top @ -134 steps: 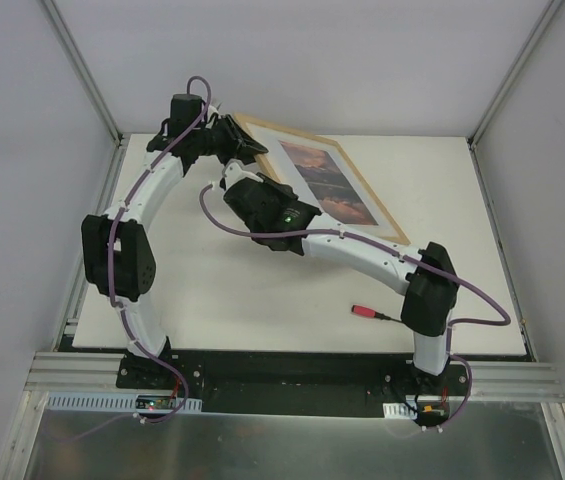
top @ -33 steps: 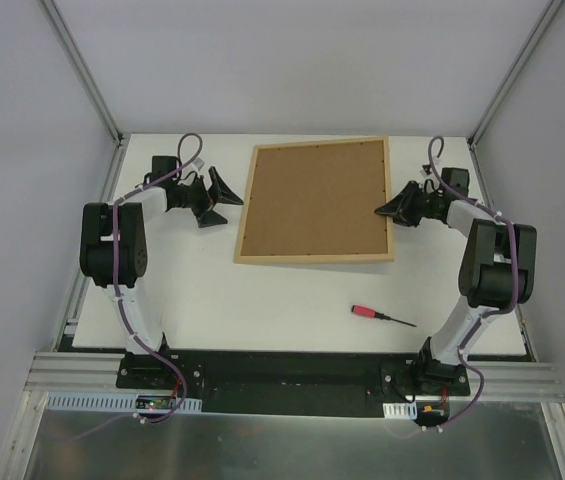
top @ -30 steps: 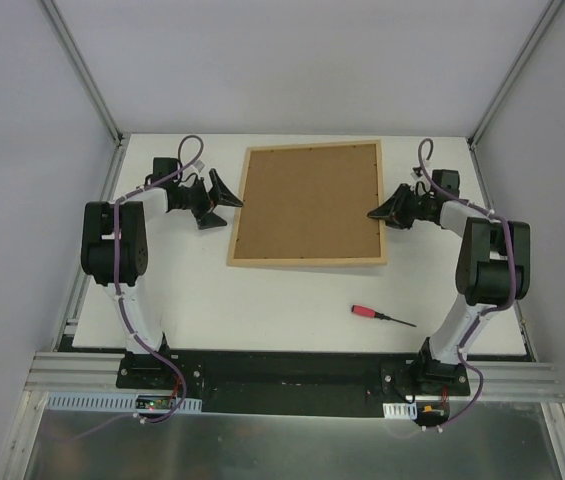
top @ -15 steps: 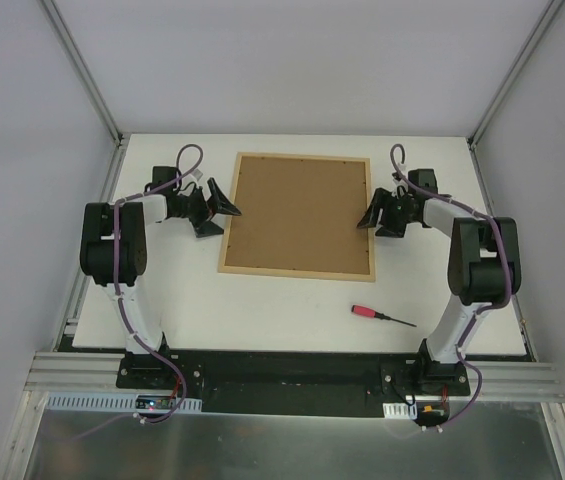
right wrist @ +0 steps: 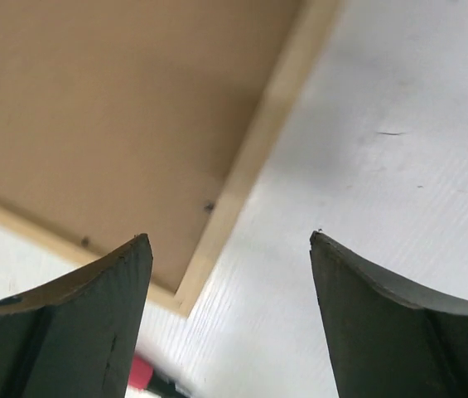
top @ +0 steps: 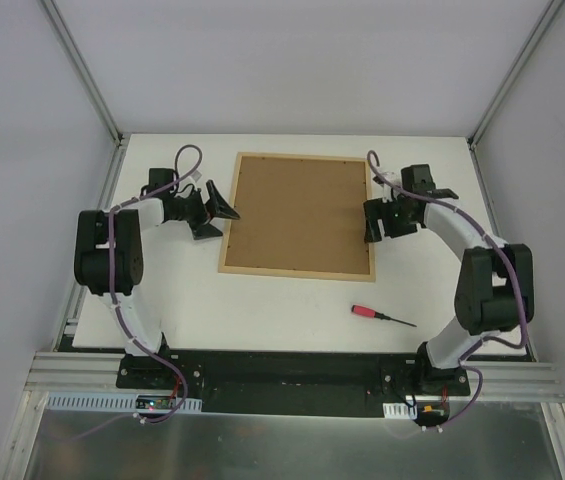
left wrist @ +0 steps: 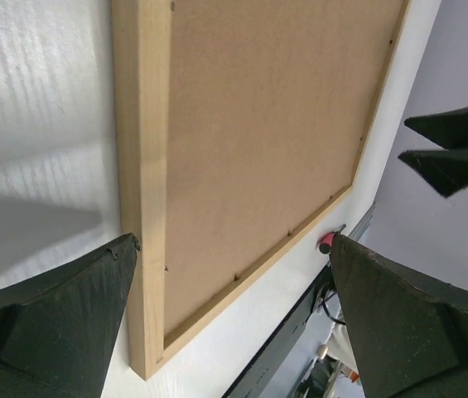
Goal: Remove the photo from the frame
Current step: Turn over the photo frame at the center of the board, then pick up the screwdriver from the center of the board.
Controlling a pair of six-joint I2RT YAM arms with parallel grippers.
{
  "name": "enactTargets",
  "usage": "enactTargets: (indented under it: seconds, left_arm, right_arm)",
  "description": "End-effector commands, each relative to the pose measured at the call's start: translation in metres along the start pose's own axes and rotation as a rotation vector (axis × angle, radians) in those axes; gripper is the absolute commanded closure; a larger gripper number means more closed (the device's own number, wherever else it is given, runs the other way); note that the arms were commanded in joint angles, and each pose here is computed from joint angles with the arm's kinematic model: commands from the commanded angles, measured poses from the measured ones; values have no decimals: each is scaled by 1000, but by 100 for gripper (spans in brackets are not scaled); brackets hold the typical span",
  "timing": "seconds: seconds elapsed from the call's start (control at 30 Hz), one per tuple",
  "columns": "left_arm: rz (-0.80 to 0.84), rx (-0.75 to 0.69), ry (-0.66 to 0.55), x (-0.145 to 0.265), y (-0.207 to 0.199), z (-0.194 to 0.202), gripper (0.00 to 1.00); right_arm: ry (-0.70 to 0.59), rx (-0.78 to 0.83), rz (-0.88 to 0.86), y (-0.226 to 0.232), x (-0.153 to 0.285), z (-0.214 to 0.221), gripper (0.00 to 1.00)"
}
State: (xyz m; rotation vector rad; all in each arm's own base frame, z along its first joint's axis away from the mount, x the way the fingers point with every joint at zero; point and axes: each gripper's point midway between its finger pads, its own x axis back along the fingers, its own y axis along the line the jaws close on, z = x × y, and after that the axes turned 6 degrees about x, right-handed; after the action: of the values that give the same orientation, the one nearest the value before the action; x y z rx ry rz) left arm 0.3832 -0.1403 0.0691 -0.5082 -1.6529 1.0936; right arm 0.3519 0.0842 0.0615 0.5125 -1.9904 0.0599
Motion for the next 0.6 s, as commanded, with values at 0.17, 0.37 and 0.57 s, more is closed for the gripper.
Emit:
enactTargets:
  seconds: [0.17, 0.37, 0.57]
  left_arm:
    - [71, -220, -101, 70, -58, 4, 1]
    - [86, -282, -202, 126, -68, 6, 1]
    - [103, -288, -302, 171, -63, 8, 1]
  right_arm:
    - [199, 768, -148, 103, 51, 80, 25]
    - [352, 961, -138, 115, 41, 132, 27]
    - [529, 1078, -60, 107, 36, 157, 29]
